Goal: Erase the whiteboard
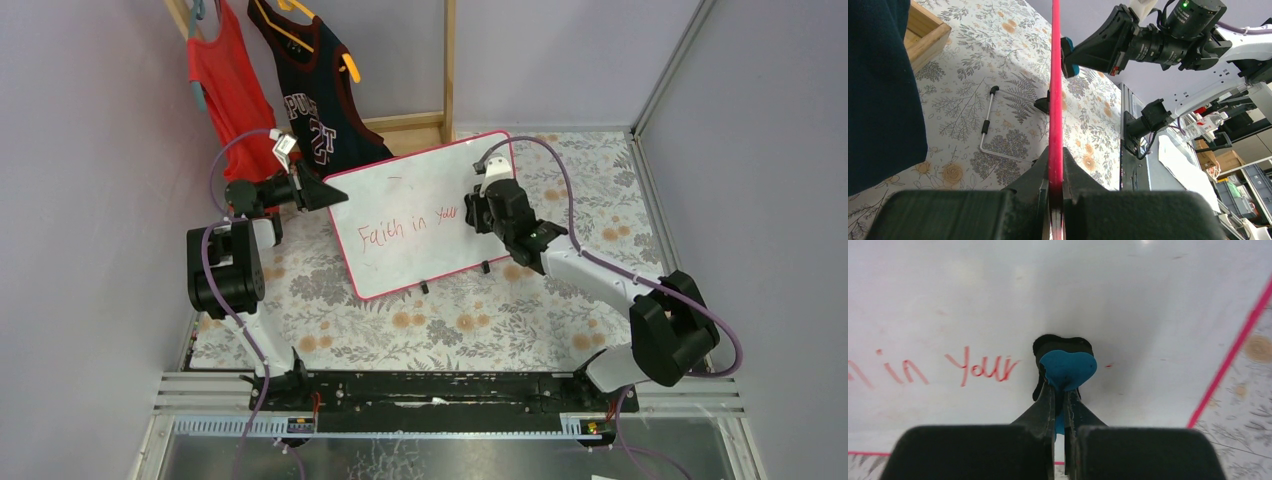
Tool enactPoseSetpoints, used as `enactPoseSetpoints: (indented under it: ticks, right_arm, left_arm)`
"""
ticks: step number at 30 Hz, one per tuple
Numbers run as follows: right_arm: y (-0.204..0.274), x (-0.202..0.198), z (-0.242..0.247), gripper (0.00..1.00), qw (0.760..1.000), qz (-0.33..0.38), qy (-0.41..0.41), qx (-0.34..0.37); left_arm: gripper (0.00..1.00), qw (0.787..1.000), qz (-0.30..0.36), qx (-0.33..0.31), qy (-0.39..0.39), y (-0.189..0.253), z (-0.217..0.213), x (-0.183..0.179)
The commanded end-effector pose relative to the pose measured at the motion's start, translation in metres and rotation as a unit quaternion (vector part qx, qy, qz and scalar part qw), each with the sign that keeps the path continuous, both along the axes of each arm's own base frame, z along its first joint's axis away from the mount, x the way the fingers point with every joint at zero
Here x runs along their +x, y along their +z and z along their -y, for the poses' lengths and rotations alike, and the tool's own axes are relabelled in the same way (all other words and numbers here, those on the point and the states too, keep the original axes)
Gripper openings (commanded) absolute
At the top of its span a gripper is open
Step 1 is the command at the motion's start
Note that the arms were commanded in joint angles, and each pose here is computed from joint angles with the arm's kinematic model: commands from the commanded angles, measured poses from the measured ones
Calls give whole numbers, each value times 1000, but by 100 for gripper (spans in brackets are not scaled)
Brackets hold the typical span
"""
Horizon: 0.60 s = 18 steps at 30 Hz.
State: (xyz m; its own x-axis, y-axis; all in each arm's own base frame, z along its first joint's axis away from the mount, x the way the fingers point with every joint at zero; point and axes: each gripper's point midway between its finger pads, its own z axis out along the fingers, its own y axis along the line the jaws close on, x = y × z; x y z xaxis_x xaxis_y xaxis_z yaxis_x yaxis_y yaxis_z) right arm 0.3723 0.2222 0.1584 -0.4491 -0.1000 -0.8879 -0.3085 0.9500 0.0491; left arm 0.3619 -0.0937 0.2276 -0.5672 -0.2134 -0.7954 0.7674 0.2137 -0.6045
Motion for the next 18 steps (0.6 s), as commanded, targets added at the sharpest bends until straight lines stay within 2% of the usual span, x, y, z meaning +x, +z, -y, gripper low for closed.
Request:
enactPoseSetpoints:
  ticks: [1,5,10,14,18]
  right_arm:
    - [7,-15,-43,0,996,2,72,53]
    - [-1,-4,-8,0,1000,6,-12,-6]
    - [-11,11,47,0,990,2,-113,-79]
    - [-17,19,81,0,984,-5,-159,-79]
    - [-15,19,90,0,984,-3,-164,-75]
  left_arm:
    - [0,998,20,34,-44,-3,6,-21]
    - [0,998,20,35,-44,-3,6,-21]
    - [0,998,21,35,-45,-3,6,-22]
    - [0,998,21,35,-45,-2,6,-22]
    - [0,998,21,37,-47,-3,6,-24]
